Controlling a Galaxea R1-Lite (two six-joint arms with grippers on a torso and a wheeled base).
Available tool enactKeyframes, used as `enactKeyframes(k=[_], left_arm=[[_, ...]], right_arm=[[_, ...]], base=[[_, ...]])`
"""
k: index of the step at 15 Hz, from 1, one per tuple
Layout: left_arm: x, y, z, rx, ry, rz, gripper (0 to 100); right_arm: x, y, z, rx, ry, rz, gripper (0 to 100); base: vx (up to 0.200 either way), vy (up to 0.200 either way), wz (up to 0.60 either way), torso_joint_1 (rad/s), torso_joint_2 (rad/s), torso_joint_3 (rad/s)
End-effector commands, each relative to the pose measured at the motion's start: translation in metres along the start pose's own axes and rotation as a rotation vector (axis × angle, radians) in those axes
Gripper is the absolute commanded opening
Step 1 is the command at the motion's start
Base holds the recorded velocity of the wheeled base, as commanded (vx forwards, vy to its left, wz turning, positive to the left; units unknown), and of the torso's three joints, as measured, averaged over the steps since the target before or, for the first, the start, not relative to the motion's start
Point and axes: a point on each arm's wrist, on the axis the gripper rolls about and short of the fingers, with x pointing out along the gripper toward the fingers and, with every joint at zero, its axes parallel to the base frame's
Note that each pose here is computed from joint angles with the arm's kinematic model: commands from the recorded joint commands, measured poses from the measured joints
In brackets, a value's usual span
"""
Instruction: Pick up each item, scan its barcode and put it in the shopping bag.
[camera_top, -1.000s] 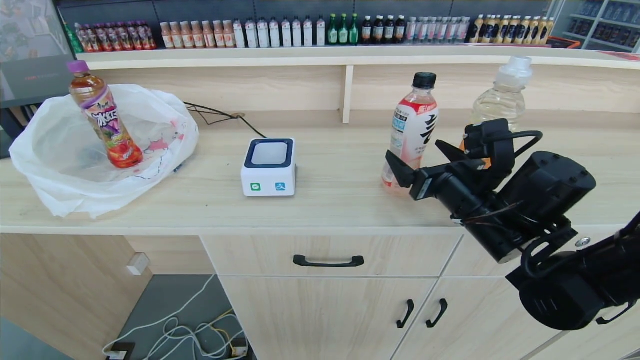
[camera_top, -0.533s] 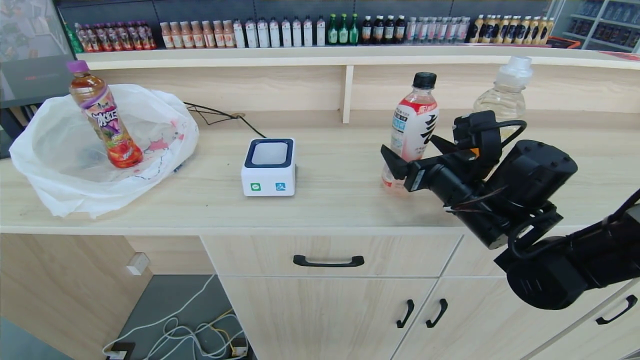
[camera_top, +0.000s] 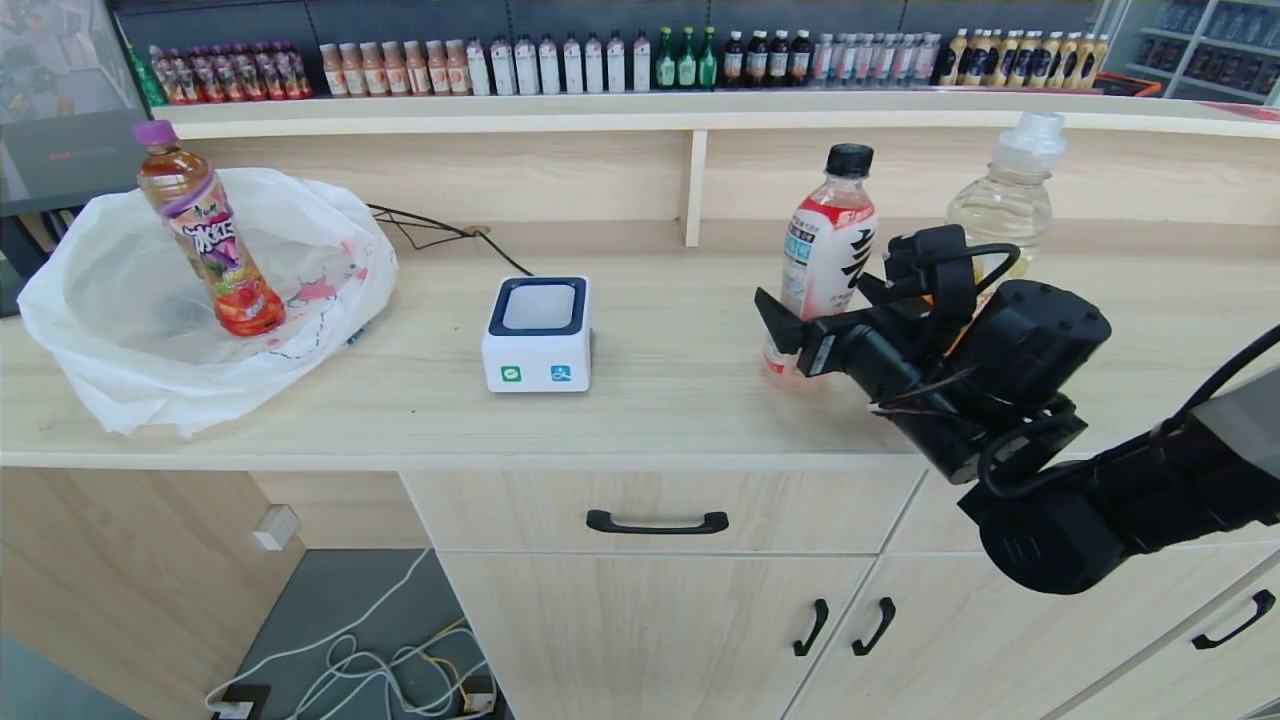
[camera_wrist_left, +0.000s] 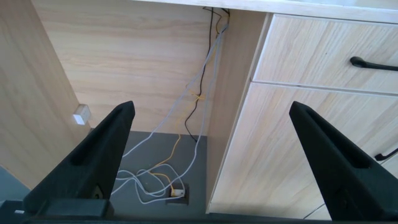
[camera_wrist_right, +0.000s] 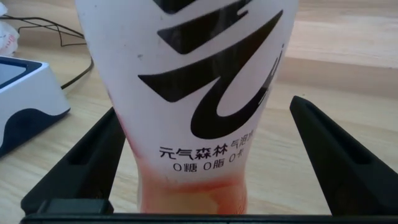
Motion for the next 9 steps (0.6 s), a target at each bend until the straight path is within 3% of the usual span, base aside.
enactKeyframes(k=[1,9], left_arm=[[0.0,0.0,0.0,-0.001,0.0,0.0,100],[0.0,0.0,0.0,-0.001,0.0,0.0,100]], right_arm=[[0.0047,0.0009,0.002,0.001,-0.016,0.0,100],[0.008,0.0007,0.0071,-0.001,-0.039,-0.003,100]], base=[[0.0,0.0,0.0,0.0,0.0,0.0],[0.0,0.0,0.0,0.0,0.0,0.0]])
